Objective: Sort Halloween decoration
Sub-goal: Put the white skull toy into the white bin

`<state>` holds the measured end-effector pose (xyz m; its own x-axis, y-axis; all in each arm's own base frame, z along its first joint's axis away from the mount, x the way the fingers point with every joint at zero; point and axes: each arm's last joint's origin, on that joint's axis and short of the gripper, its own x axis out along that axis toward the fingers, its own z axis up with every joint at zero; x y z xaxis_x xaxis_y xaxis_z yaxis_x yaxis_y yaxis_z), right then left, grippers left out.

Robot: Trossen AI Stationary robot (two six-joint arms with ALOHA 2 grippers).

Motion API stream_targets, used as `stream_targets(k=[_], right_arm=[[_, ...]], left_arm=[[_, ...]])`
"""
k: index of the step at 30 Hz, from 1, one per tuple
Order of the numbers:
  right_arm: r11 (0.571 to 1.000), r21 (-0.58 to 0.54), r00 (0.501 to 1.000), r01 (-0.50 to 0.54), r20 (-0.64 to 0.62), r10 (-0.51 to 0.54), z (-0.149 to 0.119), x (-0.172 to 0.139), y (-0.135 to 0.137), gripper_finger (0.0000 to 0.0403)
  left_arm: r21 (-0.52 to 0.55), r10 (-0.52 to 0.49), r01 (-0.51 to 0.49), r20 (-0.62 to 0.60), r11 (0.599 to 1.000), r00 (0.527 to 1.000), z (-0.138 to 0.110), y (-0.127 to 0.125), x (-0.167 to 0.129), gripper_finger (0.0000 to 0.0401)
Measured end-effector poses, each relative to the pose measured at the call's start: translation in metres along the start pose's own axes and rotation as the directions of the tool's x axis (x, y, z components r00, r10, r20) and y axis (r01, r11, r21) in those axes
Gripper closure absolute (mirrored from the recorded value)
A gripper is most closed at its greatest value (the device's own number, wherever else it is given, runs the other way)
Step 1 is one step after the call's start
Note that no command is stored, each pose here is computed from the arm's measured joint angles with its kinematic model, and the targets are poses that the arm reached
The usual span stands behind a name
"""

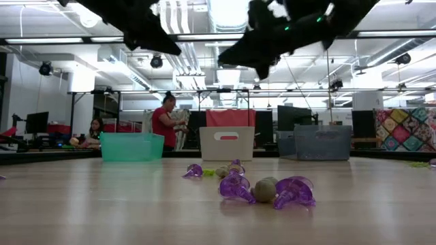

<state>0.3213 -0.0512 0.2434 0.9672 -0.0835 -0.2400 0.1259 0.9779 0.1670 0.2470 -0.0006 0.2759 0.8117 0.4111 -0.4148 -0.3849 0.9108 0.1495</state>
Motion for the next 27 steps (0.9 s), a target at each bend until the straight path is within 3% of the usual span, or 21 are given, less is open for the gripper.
stream_targets(k=[4,10,16,19,22,25,27], right_arm=[[0.999,-0.032,0.994,0.028,0.110,-0.025,0.005,0.016,-0.026,0.0381],[0.991,-0.065,0.985,0.114,0.134,-0.105,0.017,0.043,-0.062,0.0381],[0.966,-0.030,0.966,0.258,0.000,-0.258,0.030,0.063,-0.102,0.0381],[0.899,-0.045,0.886,0.436,-0.156,-0.437,0.027,0.071,-0.124,0.0381],[0.811,-0.108,0.750,0.575,-0.328,-0.575,0.024,0.076,-0.141,0.0381],[0.751,-0.185,0.613,0.633,-0.473,-0.633,0.017,0.079,-0.154,0.0381],[0.738,-0.200,0.568,0.644,-0.522,-0.637,0.012,0.083,-0.161,0.0381]], left_arm=[[0.002,0.015,-0.015,0.049,1.000,0.999,-0.005,0.011,-0.018,0.0401],[-0.014,0.026,-0.024,0.132,1.000,0.991,-0.013,0.026,-0.042,0.0401],[0.003,0.053,-0.054,0.184,0.999,0.981,-0.021,0.038,-0.055,0.0401],[0.000,0.079,-0.080,0.182,0.997,0.980,-0.027,0.044,-0.056,0.0401],[-0.011,0.105,-0.104,0.175,0.994,0.979,-0.032,0.049,-0.055,0.0401],[-0.023,0.124,-0.122,0.178,0.992,0.976,-0.037,0.051,-0.050,0.0401],[-0.031,0.135,-0.131,0.181,0.991,0.974,-0.040,0.052,-0.047,0.0401]])
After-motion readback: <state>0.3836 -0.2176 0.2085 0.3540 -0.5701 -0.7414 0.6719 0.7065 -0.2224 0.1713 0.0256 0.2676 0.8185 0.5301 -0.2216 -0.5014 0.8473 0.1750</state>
